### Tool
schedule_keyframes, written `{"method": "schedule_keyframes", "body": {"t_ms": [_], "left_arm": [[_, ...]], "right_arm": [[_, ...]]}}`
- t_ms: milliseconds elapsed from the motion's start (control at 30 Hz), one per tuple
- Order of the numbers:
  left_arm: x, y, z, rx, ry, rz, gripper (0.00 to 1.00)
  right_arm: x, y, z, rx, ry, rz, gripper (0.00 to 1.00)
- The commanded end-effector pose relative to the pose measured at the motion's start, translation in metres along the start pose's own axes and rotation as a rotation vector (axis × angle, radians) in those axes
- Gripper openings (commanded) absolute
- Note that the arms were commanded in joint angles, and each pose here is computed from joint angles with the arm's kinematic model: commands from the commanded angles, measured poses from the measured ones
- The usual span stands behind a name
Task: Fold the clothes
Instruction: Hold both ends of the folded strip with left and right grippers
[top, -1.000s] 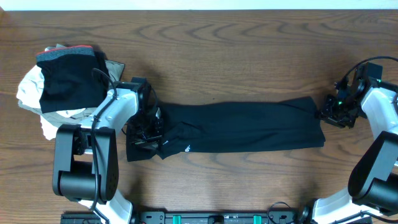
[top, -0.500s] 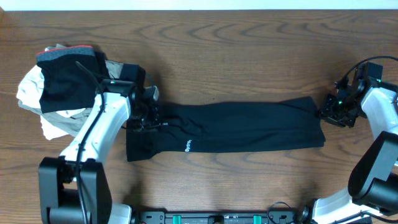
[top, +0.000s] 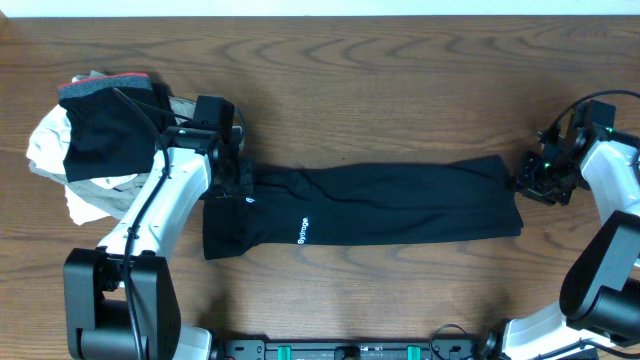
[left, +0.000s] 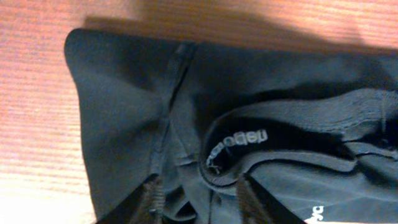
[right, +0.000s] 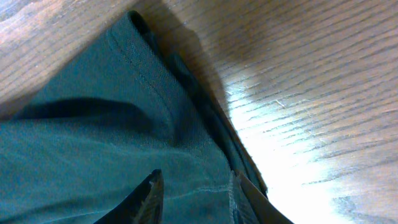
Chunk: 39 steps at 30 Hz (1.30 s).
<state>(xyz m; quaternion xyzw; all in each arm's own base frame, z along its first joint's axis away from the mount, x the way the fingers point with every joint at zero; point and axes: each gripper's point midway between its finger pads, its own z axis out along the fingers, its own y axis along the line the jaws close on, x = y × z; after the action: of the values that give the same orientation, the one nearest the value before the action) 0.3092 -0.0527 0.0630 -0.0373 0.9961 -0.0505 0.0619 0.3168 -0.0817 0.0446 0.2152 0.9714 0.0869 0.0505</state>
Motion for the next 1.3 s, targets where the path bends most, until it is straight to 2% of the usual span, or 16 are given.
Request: {"method": "schedule_keyframes", "body": {"t_ms": [0, 100, 367, 533, 1033, 1267], "left_arm": [[0.003, 0.006, 0.001, -0.035, 0.023, -0.004, 0.45], [0.009, 0.007, 0.001, -0.04, 0.046, -0.005, 0.46], [0.022, 0.01, 0.0, -0.051, 0.099, -0.008, 0.45], [0.027, 0.011, -0.001, -0.055, 0.121, -0.014, 0.45], [0.031, 0.008, -0.001, -0.041, 0.136, -0.015, 0.45], [0.032, 0.008, -0.001, -0.042, 0.141, -0.016, 0.45]], "right_arm": [[-0.004, -0.002, -0.004, 0.006, -0.019, -0.002, 0.35], [-0.009, -0.006, -0.005, 0.026, -0.037, 0.002, 0.45], [-0.032, -0.024, -0.011, -0.011, -0.129, 0.096, 0.6], [-0.024, -0.016, -0.007, -0.082, -0.099, 0.041, 0.68], [0.011, 0.001, 0.059, -0.213, 0.137, 0.014, 0.7], [0.039, 0.018, 0.08, -0.25, 0.275, -0.046, 0.64]]}}
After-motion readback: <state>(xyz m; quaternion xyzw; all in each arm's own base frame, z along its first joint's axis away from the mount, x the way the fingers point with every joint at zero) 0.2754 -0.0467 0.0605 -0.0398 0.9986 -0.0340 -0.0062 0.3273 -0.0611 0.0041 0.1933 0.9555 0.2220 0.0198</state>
